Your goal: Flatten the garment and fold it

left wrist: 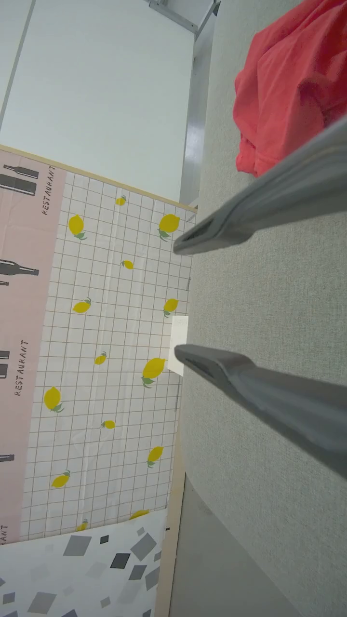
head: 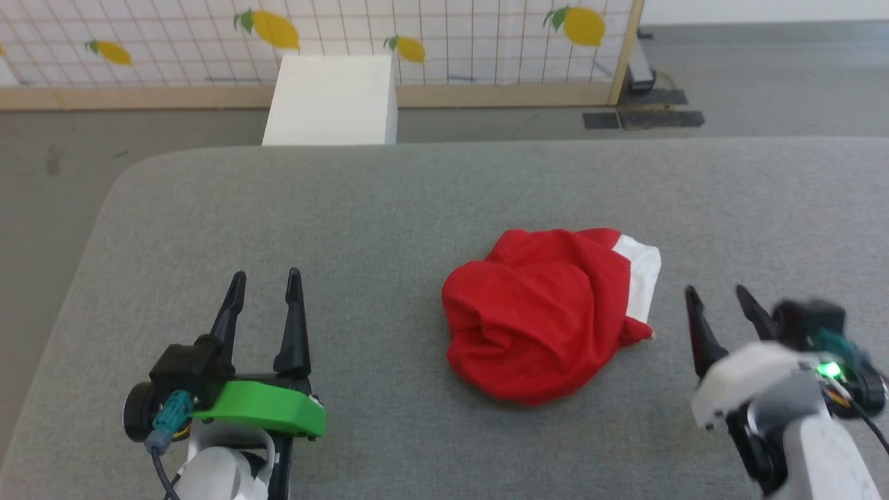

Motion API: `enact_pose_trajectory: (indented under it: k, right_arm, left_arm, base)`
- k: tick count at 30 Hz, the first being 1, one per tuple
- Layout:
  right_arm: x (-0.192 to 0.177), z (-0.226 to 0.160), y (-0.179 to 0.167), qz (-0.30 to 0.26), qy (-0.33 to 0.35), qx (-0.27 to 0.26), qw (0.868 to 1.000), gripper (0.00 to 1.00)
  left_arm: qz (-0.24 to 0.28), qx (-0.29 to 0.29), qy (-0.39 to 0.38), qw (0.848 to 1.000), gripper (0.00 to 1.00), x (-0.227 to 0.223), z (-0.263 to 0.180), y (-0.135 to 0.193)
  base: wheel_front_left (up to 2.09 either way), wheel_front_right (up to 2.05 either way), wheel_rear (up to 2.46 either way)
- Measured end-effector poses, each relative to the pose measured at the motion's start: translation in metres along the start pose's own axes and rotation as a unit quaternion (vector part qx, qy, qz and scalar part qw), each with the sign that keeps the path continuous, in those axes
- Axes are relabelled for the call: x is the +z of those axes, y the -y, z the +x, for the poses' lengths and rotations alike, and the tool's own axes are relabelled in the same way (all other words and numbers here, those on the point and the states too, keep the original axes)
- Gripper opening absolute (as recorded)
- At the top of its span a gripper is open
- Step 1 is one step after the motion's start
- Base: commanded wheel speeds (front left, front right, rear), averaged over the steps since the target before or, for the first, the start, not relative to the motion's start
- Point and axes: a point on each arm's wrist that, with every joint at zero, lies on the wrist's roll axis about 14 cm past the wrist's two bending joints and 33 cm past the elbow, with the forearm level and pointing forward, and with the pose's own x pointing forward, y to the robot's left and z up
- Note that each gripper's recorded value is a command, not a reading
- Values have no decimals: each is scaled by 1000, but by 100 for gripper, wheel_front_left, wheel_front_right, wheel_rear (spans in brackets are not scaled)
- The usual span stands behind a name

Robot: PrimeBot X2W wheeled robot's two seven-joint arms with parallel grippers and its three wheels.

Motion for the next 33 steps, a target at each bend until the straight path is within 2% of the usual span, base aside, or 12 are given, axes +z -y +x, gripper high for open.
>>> enact_pose_trajectory:
  k: [6, 10, 13, 14, 15, 16, 19, 23, 25, 27, 30, 33]
  right_arm:
    - [-44, 42, -9, 11, -156, 9, 988, 100]
    - [-88, 49, -19, 9, -285, 19, 958, 100]
    - [-104, 54, -31, -4, -340, 34, 940, 100]
    - [-106, 57, -35, -8, -352, 40, 935, 83]
    - [-108, 60, -38, -14, -363, 45, 931, 35]
    - [-108, 62, -40, -18, -367, 47, 929, 0]
    - [-103, 68, -44, -19, -353, 52, 934, 0]
    - [-77, 73, -38, -2, -255, 41, 966, 0]
    - [-52, 72, -20, 10, -183, 16, 983, 0]
    - [-30, 63, 5, 14, -128, -18, 991, 0]
    - [-16, 34, 52, 16, -92, -84, 992, 0]
    - [-34, -10, 96, 31, -123, -147, 981, 0]
  left_arm:
    - [-3, 4, -8, 1000, 100, -9, 3, -4]
    - [3, 9, -14, 1000, 100, -15, 5, -9]
    - [4, 16, -17, 1000, 100, -17, 6, -15]
    - [5, 19, -18, 1000, 100, -19, 6, -17]
    - [5, 21, -21, 1000, 100, -20, 5, -20]
    - [7, 23, -22, 999, 100, -21, 5, -21]
    - [10, 28, -24, 999, 100, -21, 3, -25]
    - [10, 24, -18, 999, 100, -17, 1, -23]
    - [11, 22, -15, 1000, 100, -14, -1, -21]
    - [10, 19, -10, 1000, 100, -10, -3, -19]
    - [8, 12, -5, 1000, 100, -6, -6, -13]
    - [5, 1, -1, 1000, 100, -3, -8, -6]
  base:
    - [0, 0, 0]
    - [0, 0, 0]
    - [0, 0, 0]
    - [0, 0, 0]
    - [0, 0, 0]
    - [0, 0, 0]
    - [0, 0, 0]
    - [0, 0, 0]
    - [0, 0, 0]
    - [0, 0, 0]
    - [0, 0, 0]
    - [0, 0, 0]
